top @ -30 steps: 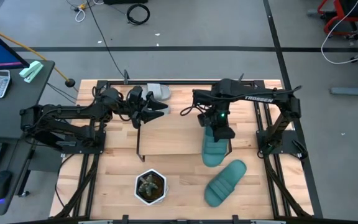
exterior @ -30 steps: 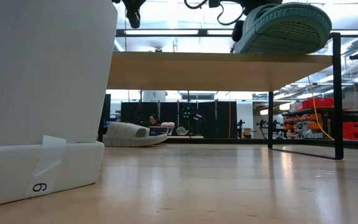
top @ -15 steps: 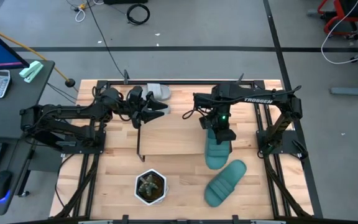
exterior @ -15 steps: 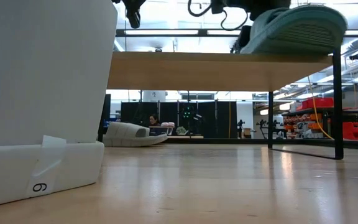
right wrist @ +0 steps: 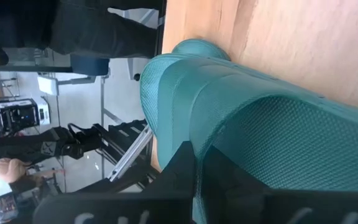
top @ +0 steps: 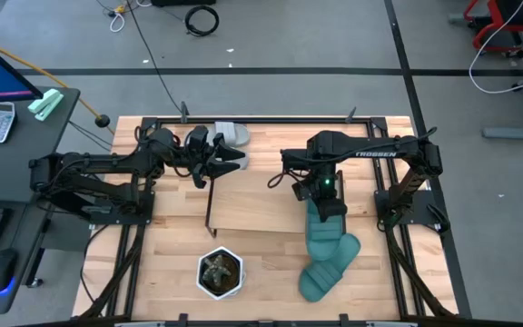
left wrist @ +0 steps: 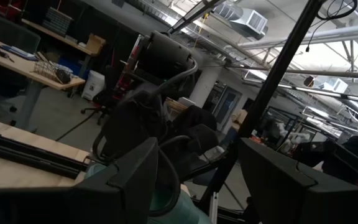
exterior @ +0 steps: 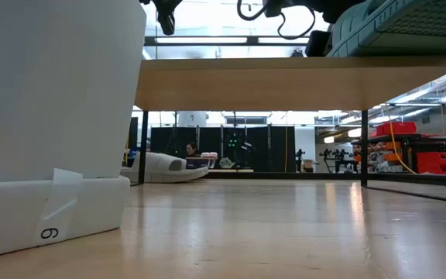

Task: Pick and place slides into the shelf
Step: Put the right green slide on the shelf

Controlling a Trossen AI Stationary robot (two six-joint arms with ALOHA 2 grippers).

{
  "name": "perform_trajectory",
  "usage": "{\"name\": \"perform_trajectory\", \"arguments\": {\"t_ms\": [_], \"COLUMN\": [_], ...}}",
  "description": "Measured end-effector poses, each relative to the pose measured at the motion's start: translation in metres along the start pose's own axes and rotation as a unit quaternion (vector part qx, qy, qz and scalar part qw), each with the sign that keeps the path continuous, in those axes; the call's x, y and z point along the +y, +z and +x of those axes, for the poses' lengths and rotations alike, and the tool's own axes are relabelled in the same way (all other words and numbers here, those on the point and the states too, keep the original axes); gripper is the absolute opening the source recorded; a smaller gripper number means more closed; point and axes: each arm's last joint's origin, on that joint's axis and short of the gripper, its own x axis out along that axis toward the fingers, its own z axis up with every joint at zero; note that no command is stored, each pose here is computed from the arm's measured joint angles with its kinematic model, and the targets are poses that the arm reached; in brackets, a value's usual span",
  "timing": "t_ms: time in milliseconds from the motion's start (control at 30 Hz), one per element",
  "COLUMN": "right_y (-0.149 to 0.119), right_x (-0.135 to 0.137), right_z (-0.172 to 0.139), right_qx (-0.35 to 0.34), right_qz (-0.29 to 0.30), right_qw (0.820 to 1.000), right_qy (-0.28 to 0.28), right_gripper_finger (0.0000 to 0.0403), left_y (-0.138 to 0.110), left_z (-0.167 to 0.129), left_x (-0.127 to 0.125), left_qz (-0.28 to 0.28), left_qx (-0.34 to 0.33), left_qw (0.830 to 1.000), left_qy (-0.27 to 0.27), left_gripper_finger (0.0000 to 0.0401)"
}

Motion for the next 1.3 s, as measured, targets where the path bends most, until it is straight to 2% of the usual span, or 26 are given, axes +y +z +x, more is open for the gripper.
{"name": "perform_trajectory", "arguments": {"t_ms": [533, 767, 1300], "right_y": [0.009, 0.009, 0.011], "right_x": [-0.004, -0.002, -0.006], "right_z": [-0.003, -0.001, 0.003], "right_qx": [-0.042, -0.043, -0.042], "right_qz": [0.024, 0.028, 0.031], "right_qw": [0.999, 0.999, 0.998], "right_qy": [-0.002, 0.016, 0.021], "right_gripper_finger": [0.0009, 0.0009, 0.0009], "left_y": [0.000, 0.001, 0.000], "left_z": [0.000, 0.000, 0.000], "left_x": [0.000, 0.001, 0.002], "left_qz": [0.001, 0.001, -0.001], "left_qx": [0.000, -0.001, 0.005], "left_qw": [1.000, 1.000, 1.000], "left_qy": [0.000, 0.003, 0.006], "left_gripper_finger": [0.0229, 0.0228, 0.0227]}}
